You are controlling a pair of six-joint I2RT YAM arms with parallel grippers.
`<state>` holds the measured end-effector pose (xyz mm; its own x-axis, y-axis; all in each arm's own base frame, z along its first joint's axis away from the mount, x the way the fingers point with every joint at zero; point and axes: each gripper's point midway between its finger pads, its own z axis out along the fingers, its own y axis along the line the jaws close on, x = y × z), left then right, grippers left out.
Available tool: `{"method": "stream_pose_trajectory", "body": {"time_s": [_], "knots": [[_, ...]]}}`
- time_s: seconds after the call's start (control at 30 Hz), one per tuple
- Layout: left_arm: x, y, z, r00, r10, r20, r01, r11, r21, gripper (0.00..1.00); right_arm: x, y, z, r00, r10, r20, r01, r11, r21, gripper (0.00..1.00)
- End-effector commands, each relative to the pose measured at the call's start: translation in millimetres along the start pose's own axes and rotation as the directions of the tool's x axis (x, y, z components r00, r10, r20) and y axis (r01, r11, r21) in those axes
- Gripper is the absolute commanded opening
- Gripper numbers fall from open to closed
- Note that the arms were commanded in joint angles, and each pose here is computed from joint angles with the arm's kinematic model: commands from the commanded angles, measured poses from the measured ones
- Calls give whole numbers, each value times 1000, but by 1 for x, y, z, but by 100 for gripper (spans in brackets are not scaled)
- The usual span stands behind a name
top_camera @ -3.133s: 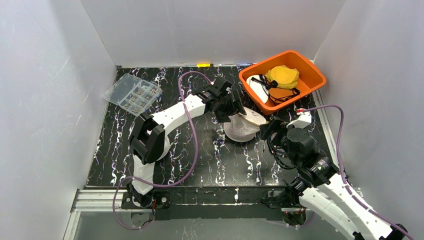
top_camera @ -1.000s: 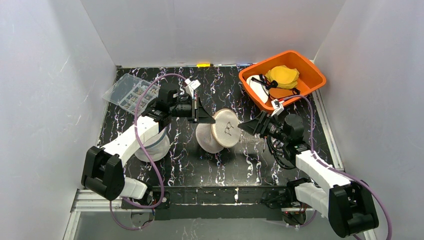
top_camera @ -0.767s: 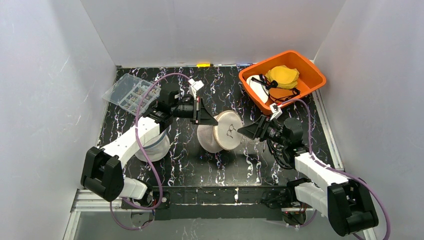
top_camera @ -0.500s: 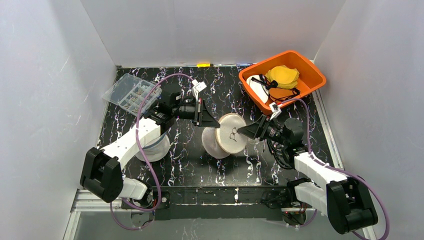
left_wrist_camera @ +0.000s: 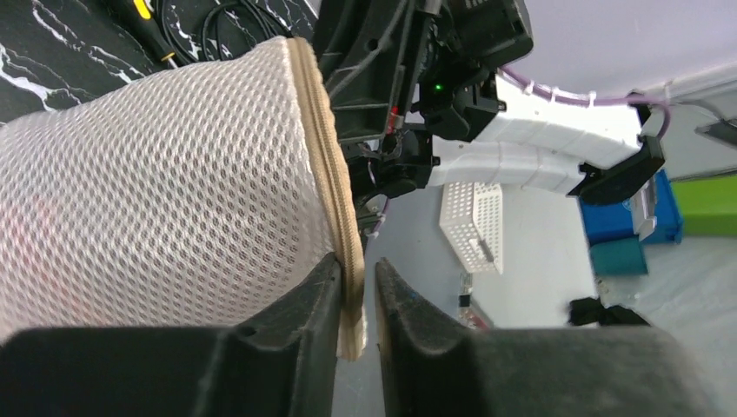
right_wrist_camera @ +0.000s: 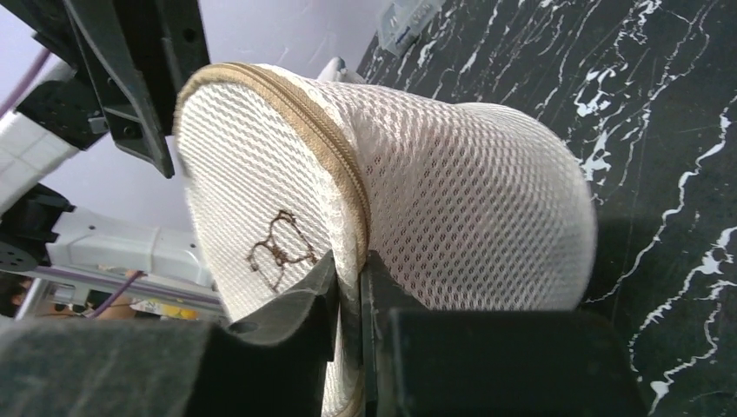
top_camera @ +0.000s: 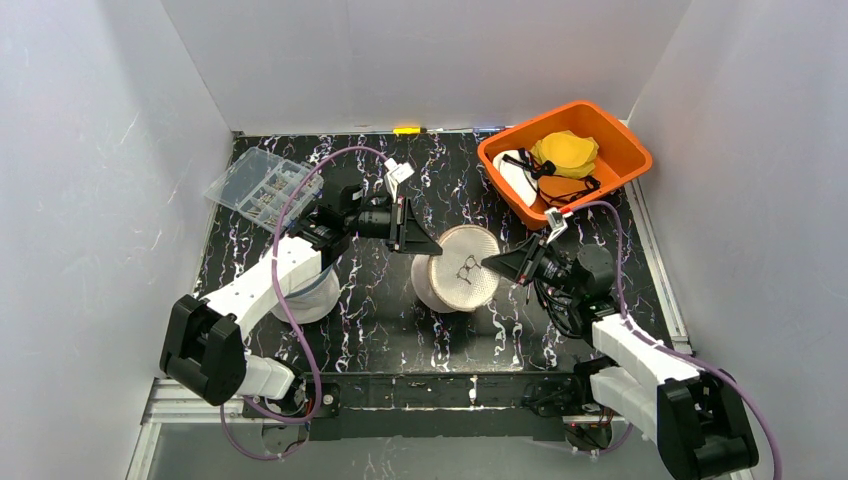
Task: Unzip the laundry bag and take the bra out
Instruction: Adjust the laundry bag at the center of the board.
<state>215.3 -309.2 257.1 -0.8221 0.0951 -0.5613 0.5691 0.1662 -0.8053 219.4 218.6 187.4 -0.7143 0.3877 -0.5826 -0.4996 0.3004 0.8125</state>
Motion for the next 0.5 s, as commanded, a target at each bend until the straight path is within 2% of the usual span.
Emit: {"method": "stream_pose_trajectory", "body": {"time_s": [0.0,0.03,0.1,0.17,0.23,0.3,0.47], "knots": [[-5,-5,-1,999,6,34,-6,1000,-8,34,-10,16,-5,998,7,60,-5,1000,-28,15],[-5,-3,-1,999,-4,41,4,1000,-19,48,-12,17,-6,997,22,73,-21,1000,-21,3],[-5,3,-2,997,-26,66,30,998,-52,68,-17,15,-7,994,54,99,-55,998,11,1],[-6,8,-4,993,-47,104,56,994,-91,79,-24,18,-9,988,77,135,-81,996,29,1],[-7,12,-8,986,-64,153,84,988,-130,85,-31,15,-10,978,110,175,-124,990,70,1],[-8,20,-15,970,-93,224,135,974,-183,87,-38,8,-13,961,160,227,-189,976,110,1],[-1,47,-33,885,-205,418,337,902,-270,89,-47,-7,-14,899,256,355,-327,932,157,1]]}}
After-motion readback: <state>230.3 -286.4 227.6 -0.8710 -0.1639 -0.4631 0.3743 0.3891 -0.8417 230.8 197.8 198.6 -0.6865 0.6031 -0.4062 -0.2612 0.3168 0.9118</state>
